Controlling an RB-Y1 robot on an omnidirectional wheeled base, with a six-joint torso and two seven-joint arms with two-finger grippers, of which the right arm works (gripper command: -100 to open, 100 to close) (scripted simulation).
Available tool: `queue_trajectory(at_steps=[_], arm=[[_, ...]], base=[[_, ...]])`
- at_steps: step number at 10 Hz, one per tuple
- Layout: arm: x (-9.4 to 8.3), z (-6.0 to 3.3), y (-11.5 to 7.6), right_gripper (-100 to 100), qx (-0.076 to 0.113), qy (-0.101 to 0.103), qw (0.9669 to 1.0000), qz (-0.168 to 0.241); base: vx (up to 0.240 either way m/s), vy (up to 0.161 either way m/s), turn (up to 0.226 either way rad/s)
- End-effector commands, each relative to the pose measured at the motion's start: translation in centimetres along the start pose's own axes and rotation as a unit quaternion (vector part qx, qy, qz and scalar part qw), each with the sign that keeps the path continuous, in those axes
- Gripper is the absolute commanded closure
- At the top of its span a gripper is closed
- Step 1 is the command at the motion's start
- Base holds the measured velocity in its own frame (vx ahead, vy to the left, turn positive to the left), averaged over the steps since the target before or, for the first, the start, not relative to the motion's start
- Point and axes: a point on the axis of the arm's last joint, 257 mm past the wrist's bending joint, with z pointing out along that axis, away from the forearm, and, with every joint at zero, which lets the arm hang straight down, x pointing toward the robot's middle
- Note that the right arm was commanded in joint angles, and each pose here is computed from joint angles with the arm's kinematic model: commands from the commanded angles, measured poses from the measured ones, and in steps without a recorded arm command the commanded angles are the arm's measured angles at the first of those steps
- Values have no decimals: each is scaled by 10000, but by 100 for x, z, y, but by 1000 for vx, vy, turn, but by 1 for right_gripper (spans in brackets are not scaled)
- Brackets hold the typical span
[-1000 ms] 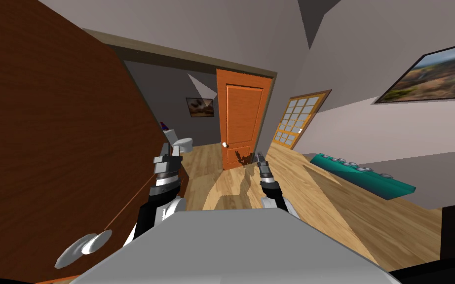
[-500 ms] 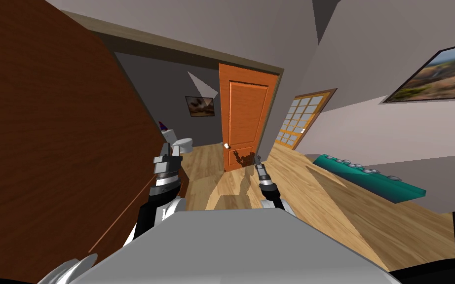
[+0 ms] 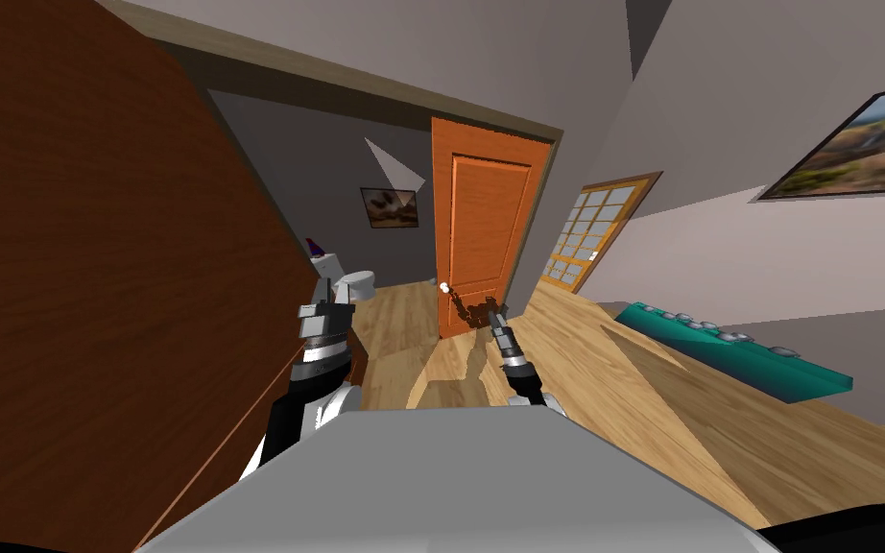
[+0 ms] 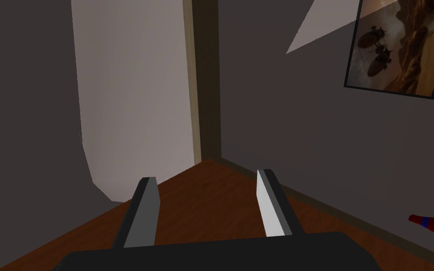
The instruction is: Pull the door open
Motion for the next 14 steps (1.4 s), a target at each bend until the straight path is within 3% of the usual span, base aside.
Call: queue_trajectory(at_steps=[1, 7, 14], arm=[[80, -56, -71, -100, 36, 115, 9997, -235], [349, -247, -278, -100, 132, 464, 9953, -843], [651, -501, -495, -100, 195, 878, 9845, -1503]], base=[[156, 118, -11], [95, 73, -10], [99, 67, -12]])
